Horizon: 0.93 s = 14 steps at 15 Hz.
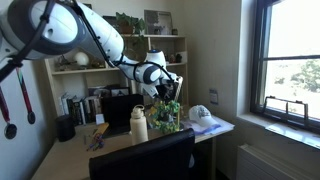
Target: Move the yellow and green object to the right side of the desk
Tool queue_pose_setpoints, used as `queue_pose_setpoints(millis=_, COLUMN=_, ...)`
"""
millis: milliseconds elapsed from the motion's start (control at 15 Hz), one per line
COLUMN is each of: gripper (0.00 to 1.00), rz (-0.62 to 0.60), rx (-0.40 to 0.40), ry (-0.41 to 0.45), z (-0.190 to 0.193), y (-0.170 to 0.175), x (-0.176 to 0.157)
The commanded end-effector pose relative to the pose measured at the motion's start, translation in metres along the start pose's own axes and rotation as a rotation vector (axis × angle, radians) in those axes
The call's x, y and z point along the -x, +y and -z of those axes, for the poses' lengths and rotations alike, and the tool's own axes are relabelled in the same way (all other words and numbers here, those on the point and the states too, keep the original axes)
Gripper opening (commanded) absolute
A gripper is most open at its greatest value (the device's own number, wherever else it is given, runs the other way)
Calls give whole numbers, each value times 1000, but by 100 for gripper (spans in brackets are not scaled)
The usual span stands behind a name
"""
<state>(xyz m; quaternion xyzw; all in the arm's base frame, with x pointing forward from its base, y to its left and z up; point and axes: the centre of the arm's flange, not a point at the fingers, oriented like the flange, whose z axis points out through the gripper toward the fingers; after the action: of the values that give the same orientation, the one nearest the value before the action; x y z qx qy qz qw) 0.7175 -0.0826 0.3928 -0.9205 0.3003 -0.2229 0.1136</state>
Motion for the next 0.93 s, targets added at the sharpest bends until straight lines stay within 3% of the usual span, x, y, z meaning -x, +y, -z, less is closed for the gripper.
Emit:
queue_pose_setpoints(millis=0, gripper=70, rz=22, rx=-41, ry=-12, z=4, y=0, x=-1)
queue_pose_setpoints(millis=267, gripper=100, rz=30, rx=-1, ry=5, z=14, y=0, x=0)
queue_pose_setpoints(millis=600, gripper=100, rz=53, rx=62, ry=-2, z=39, y=-6, x=3)
queue_pose_setpoints(millis=867, gripper=100, rz=70, rx=156, ry=-73, z=68, y=-18, x=18)
